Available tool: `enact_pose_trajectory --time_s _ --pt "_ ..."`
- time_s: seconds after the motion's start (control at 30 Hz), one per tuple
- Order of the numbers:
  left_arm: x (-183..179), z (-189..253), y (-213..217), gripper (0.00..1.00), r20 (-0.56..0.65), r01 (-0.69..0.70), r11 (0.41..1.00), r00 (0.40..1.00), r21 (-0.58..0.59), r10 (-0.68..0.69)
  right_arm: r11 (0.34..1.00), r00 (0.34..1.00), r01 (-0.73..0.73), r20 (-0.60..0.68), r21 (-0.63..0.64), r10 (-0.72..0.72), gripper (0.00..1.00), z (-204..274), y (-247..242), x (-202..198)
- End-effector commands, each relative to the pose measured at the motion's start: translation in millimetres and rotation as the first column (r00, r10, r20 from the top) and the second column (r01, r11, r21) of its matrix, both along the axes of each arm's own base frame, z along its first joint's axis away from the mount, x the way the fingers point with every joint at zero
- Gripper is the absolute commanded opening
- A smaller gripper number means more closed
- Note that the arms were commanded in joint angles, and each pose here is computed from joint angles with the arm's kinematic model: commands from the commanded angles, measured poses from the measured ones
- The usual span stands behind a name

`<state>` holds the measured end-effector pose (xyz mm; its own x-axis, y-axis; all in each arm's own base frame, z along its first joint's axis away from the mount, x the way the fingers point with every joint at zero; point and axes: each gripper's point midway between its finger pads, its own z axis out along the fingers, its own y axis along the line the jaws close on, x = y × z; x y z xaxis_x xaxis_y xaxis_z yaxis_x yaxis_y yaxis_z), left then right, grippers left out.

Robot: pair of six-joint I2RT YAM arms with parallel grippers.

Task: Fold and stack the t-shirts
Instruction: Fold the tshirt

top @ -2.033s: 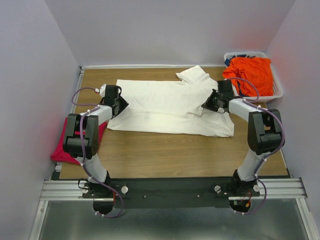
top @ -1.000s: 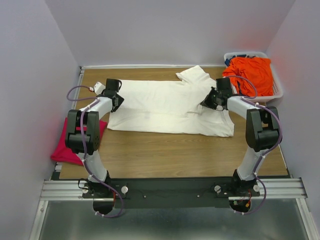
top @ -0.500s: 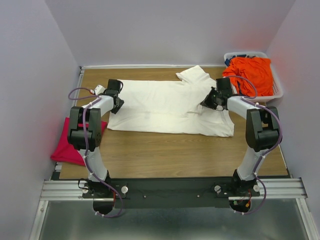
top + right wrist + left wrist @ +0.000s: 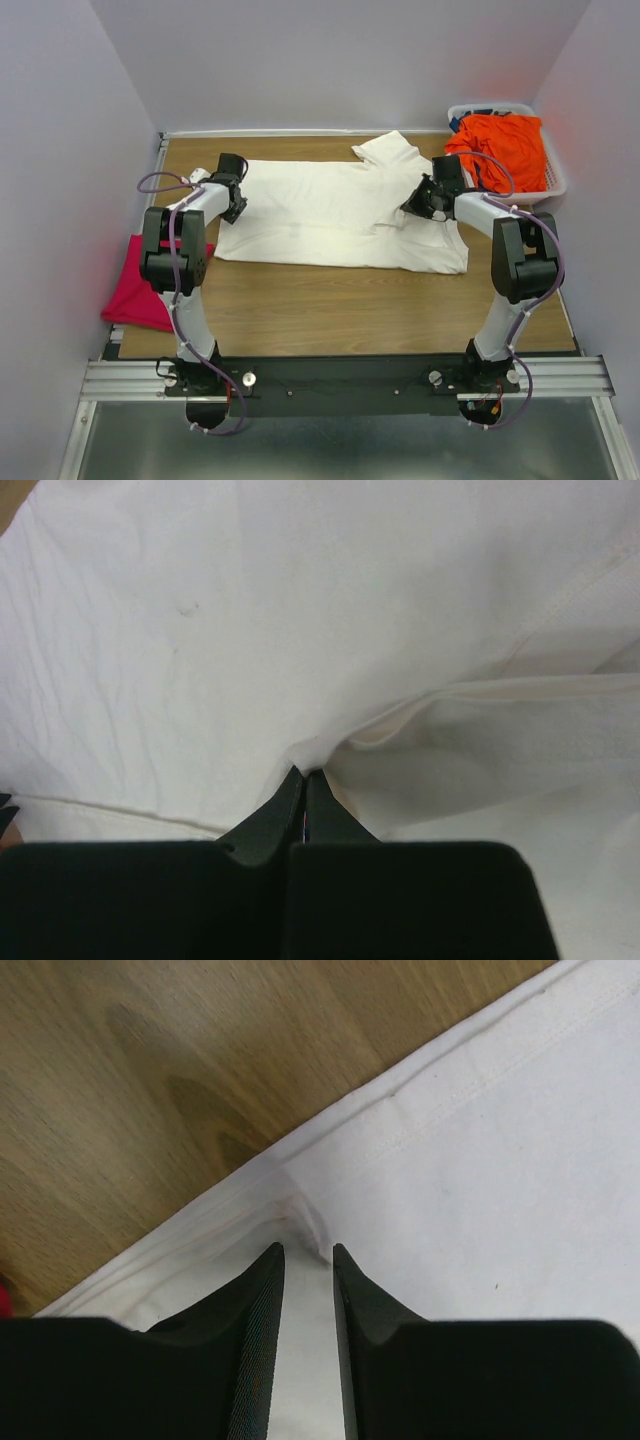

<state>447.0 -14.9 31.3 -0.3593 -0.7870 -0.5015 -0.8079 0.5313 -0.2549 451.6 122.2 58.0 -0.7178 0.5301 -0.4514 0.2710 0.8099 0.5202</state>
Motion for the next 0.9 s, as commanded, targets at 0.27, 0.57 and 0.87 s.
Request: enact_pose_trajectory --time_s 0.27,0.57,0.87 --pt "-3.9 1.4 19.2 0.27 -0.067 -0.081 0.993 0.994 0.081 0.086 0.999 1.000 -0.021 -0.007 0.032 0.021 0.02 -6.5 8.9 -2.9" --pt "-8.5 -6.5 21.5 0.27 -0.101 -0.091 0.992 0.990 0.091 0.100 0.999 1.000 -0.025 -0.004 0.036 0.026 0.02 -6.5 8.4 -5.0" --pt "-5.7 -1.3 23.0 0.18 -0.098 -0.087 0.991 0.990 0.102 0.097 0.999 1.000 -0.027 0.004 0.037 0.027 0.02 -4.2 8.8 -6.6"
